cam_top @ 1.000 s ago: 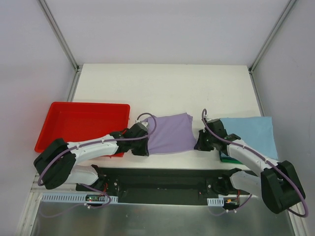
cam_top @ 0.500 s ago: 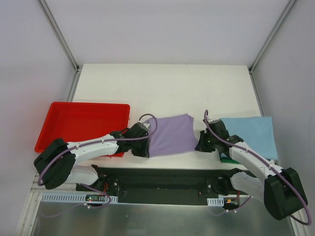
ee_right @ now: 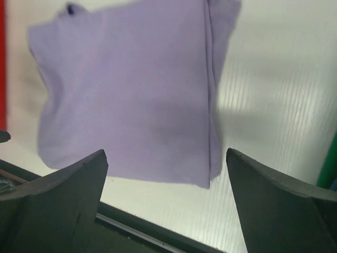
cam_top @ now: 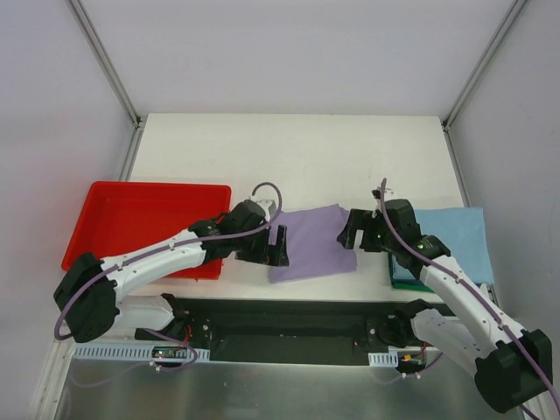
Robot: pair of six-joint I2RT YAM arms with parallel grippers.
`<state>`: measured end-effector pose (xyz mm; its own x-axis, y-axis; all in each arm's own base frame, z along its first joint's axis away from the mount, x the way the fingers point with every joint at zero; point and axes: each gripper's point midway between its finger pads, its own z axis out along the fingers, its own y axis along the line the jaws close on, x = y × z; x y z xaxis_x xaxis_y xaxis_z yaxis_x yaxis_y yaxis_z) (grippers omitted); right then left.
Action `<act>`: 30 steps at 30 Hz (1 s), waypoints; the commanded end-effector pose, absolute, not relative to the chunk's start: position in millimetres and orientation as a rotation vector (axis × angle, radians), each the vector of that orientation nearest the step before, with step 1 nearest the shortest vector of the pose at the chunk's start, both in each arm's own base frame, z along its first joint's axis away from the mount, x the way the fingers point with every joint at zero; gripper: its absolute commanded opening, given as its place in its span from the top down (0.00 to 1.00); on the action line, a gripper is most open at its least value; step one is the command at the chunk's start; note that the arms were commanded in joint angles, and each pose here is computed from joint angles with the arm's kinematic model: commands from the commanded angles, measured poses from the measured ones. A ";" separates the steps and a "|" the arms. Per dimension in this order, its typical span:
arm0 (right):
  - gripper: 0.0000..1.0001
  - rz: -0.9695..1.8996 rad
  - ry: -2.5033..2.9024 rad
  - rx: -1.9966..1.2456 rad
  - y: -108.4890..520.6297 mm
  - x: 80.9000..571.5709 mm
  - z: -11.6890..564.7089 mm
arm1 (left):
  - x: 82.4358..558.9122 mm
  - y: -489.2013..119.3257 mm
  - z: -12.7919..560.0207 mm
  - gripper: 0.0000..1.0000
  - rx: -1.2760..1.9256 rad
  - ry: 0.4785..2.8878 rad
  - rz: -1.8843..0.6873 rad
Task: Fold and stack the t-shirts
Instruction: Smooth out wrinkles on the folded tshirt
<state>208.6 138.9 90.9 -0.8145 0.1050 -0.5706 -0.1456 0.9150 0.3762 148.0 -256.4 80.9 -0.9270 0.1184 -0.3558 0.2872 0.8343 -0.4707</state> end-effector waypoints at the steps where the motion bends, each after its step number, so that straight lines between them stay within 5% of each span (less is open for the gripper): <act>1: 0.04 0.547 2.279 0.027 142.2 243.5 143.9 | 191.6 -280.1 147.6 0.01 0.267 2.490 -0.807; 11: 0.04 0.689 2.302 0.082 188.2 306.1 149.7 | 275.2 -312.6 123.8 0.01 0.168 2.542 -0.773; 17: 0.04 0.870 2.333 0.154 220.5 335.0 112.8 | 293.7 -303.8 71.3 0.01 0.103 2.644 -0.730; 22: 0.04 0.744 2.468 0.212 206.7 335.7 57.4 | 291.2 -281.7 30.2 0.01 -0.013 2.750 -0.693; 30: 0.04 0.662 2.486 0.052 199.7 334.1 65.7 | 296.1 -298.3 47.6 0.01 0.065 2.710 -0.802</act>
